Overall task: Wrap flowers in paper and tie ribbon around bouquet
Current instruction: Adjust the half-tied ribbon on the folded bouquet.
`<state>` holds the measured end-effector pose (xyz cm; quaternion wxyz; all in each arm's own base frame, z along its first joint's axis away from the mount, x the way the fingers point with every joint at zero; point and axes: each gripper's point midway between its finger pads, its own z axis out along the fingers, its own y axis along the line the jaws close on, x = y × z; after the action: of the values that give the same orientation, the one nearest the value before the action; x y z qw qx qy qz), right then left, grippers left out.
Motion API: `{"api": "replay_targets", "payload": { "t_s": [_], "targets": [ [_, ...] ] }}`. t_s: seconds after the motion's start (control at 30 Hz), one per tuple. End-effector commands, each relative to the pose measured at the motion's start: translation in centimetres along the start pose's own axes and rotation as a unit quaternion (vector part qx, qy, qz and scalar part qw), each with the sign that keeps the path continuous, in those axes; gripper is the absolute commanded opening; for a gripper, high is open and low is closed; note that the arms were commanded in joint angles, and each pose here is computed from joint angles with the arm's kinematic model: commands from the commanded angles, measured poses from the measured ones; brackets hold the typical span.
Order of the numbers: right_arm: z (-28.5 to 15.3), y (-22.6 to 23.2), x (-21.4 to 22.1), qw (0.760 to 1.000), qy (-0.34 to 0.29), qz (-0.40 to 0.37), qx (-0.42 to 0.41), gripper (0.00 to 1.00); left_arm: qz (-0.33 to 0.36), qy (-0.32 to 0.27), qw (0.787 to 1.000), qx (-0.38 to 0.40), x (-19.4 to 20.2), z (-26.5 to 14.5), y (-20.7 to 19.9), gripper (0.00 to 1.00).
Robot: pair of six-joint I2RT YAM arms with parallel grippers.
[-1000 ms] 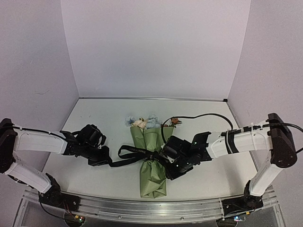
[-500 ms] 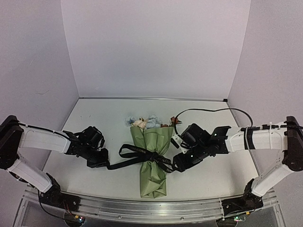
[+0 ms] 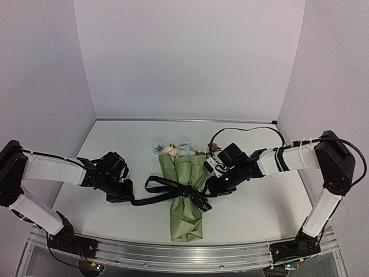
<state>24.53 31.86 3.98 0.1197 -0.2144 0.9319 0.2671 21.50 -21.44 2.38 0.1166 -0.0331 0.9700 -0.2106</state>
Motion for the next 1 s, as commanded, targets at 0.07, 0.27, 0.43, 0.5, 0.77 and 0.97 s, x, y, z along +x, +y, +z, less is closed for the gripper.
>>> {"api": "replay_targets", "payload": {
  "t_s": [0.07,0.27,0.43,0.5,0.77,0.97],
  "targets": [
    [0.2,1.7,-0.7,0.999,-0.003,-0.023,-0.035,0.5,0.009,-0.01,1.0,0.001,-0.8,-0.5,-0.4,0.0],
    [1.3,1.7,-0.5,0.999,0.008,-0.026,-0.03,0.5,0.01,-0.01,1.0,0.003,-0.9,-0.5,-0.6,0.0],
    [1.9,1.1,-0.7,0.999,0.007,-0.043,-0.017,0.5,0.012,-0.008,1.0,0.008,-0.9,-0.5,-0.8,0.0],
    [2.1,1.0,-0.8,0.999,0.006,-0.05,-0.014,0.51,0.013,-0.008,1.0,0.007,-0.8,-0.5,-0.8,0.0],
    [3.3,1.4,-1.8,0.998,-0.003,-0.05,-0.026,0.46,0.014,-0.005,1.0,0.012,-0.9,-0.4,-1.1,0.0],
    [2.8,1.0,-1.8,0.999,-0.009,-0.036,-0.016,0.2,0.017,-0.007,1.0,0.01,-1.1,-0.5,-1.1,0.0]
  ]
}}
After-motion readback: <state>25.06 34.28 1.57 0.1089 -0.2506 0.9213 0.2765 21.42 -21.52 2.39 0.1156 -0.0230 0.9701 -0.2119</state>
